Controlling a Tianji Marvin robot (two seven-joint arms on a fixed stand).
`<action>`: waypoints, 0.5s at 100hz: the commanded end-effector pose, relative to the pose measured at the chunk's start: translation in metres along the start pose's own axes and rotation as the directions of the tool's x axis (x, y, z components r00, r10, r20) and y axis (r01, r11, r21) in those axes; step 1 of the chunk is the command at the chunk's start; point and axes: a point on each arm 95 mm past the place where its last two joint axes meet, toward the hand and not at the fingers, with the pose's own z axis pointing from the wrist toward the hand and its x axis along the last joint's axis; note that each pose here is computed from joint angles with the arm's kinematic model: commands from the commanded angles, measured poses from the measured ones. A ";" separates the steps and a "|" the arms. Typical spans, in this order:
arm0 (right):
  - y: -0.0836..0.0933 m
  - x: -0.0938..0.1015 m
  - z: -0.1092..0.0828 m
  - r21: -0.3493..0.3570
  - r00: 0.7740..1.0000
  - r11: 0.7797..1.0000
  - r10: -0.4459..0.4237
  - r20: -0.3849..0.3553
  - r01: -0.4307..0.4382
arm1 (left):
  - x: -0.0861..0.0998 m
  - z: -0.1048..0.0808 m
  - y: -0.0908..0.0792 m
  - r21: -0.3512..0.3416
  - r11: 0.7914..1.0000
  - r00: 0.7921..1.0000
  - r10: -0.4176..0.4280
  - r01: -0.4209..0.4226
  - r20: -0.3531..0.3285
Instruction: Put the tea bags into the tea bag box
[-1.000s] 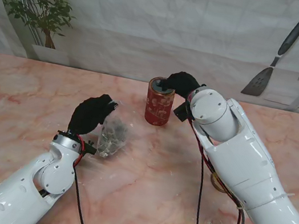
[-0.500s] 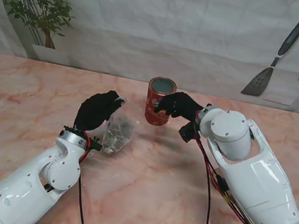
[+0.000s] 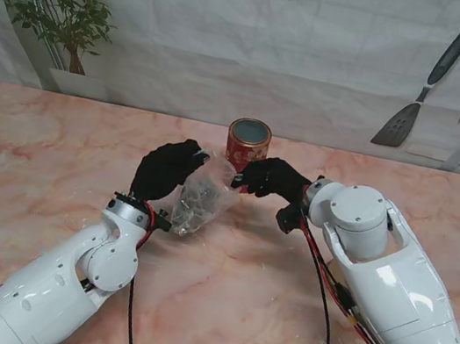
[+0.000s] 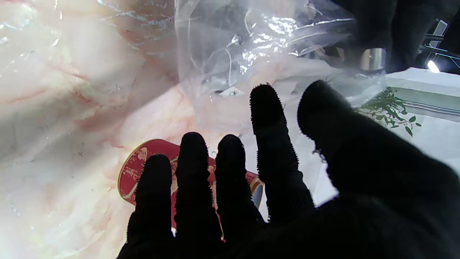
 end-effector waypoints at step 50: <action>-0.011 -0.022 0.022 0.036 0.998 0.999 0.014 0.055 -0.016 | 0.033 -0.003 0.022 -0.035 0.991 0.987 -0.132 0.129 -0.097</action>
